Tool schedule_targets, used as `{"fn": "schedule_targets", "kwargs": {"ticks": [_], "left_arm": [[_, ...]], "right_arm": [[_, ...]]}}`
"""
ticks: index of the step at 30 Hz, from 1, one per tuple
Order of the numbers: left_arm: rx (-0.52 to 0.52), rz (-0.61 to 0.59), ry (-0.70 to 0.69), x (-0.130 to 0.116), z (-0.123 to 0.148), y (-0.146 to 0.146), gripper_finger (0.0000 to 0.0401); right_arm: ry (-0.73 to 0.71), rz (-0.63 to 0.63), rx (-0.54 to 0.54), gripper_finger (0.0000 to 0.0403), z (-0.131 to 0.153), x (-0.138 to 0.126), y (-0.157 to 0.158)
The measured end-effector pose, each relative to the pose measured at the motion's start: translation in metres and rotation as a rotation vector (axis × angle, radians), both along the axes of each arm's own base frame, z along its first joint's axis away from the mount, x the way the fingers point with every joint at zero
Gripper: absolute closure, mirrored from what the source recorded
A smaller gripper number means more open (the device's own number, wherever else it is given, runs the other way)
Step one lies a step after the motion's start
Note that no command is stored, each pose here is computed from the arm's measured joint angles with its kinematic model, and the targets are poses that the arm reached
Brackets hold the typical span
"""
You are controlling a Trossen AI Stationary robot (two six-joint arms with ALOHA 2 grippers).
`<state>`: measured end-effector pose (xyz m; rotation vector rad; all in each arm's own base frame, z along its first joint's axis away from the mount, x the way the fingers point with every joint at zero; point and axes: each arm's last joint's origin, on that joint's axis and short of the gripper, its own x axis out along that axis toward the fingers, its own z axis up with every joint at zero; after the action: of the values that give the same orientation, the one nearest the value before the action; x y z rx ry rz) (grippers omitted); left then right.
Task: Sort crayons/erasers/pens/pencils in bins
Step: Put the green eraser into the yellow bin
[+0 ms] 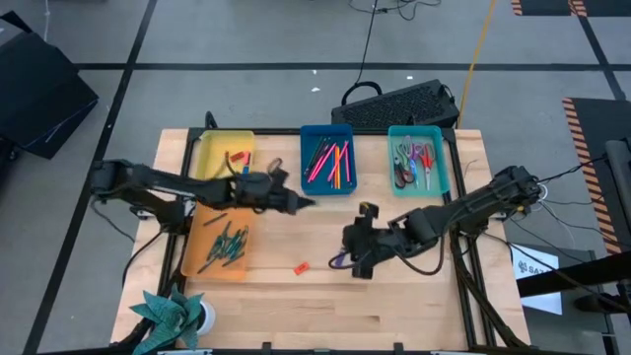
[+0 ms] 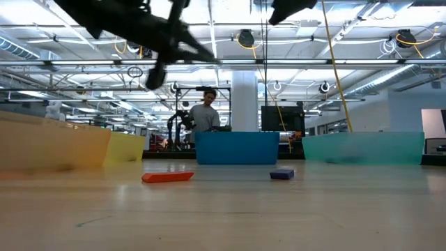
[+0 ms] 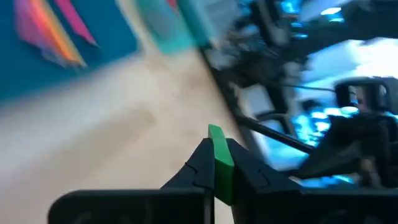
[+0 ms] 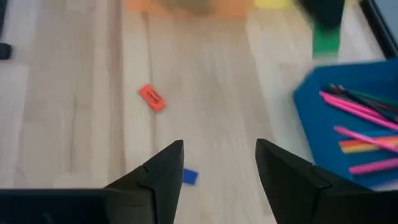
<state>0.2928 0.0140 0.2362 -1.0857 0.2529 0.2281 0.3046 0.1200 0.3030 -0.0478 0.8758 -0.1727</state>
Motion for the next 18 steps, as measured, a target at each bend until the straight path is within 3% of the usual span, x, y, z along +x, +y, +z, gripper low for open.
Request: {"fn": "schedule_targets", "kwargs": {"ticks": [3, 10, 14, 18], "left_arm": [[0.104, 0.106, 0.145, -0.031, 0.012, 0.022, 0.0385], [0.340, 0.489, 0.739, -0.116, 0.007, 0.051, 0.0385], [0.437, 0.616, 0.869, -0.131, -0.008, 0.056, 0.0384], [0.497, 0.785, 0.898, -0.137, -0.041, 0.060, 0.0380]], "right_arm": [[0.025, -0.033, 0.019, 0.0210, 0.000, -0.008, 0.006], [0.085, -0.034, 0.012, 0.0206, -0.014, -0.015, 0.022], [0.100, -0.019, 0.017, 0.0204, -0.030, -0.016, 0.025], [0.132, 0.010, 0.072, 0.0204, -0.043, -0.017, 0.026]]}}
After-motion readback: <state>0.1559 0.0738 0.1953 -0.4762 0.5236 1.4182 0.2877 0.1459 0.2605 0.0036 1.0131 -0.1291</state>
